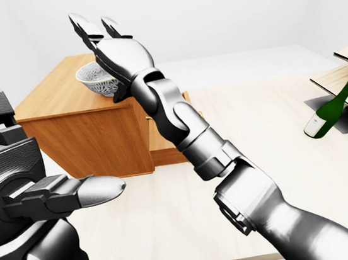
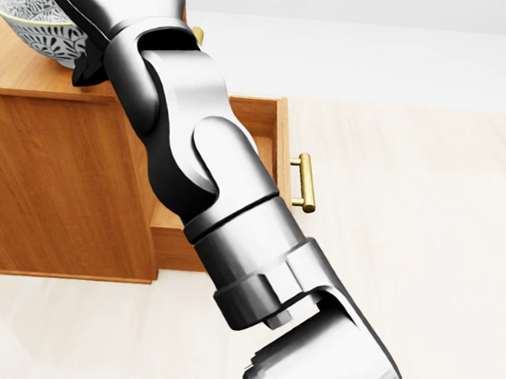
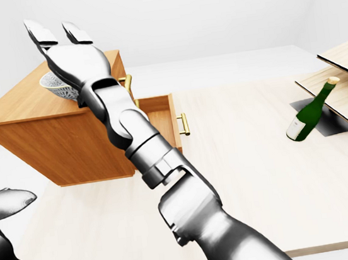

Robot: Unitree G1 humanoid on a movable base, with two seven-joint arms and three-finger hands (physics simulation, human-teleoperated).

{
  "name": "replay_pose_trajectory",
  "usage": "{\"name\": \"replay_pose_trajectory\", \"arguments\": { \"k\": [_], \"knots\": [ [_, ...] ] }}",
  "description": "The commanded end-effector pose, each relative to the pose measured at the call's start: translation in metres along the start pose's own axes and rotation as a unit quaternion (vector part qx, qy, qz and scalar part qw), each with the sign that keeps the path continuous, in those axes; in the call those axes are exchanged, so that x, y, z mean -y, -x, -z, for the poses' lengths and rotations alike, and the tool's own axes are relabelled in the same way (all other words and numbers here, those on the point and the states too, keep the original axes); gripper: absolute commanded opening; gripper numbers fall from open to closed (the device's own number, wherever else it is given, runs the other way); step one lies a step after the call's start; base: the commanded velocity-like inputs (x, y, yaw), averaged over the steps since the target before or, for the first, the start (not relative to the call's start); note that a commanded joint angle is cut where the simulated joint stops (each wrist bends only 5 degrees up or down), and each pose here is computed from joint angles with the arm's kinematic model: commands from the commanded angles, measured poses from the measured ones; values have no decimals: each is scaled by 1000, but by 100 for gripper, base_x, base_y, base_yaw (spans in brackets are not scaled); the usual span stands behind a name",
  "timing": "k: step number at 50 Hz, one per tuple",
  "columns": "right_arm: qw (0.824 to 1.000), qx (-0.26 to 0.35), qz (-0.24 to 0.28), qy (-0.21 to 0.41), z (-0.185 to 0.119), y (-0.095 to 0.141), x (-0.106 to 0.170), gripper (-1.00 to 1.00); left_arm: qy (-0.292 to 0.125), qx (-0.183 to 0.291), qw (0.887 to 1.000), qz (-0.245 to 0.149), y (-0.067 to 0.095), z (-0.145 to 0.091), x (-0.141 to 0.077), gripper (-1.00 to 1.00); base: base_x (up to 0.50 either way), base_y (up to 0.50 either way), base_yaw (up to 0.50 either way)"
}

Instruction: Put the bowl on top of the cabinet.

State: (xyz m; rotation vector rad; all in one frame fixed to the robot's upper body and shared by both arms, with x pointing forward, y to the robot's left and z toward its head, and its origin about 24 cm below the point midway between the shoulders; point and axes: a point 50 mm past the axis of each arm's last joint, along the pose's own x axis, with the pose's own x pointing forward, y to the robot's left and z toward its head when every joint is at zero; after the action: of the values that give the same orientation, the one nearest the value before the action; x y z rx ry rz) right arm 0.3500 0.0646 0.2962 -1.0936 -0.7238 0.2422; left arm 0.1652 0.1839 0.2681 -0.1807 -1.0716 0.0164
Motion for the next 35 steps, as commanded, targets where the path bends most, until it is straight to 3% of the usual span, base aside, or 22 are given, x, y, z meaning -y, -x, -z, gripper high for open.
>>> {"name": "replay_pose_trajectory", "arguments": {
  "k": [1, 19, 35],
  "knots": [
    [999, 6, -50, -19, -3, 8, -15, 100, -2, -7, 1000, 2, 1, 3, 0, 100, 0, 0, 0],
    [999, 51, -12, -13, -22, 1, 32, 100, 0, 3, 1000, 8, 1, -2, 4, 100, 0, 0, 0],
    [998, 56, 32, -18, -18, -10, 80, 100, -1, 5, 1000, 10, 1, -2, 5, 100, 0, 0, 0]
  ]
}}
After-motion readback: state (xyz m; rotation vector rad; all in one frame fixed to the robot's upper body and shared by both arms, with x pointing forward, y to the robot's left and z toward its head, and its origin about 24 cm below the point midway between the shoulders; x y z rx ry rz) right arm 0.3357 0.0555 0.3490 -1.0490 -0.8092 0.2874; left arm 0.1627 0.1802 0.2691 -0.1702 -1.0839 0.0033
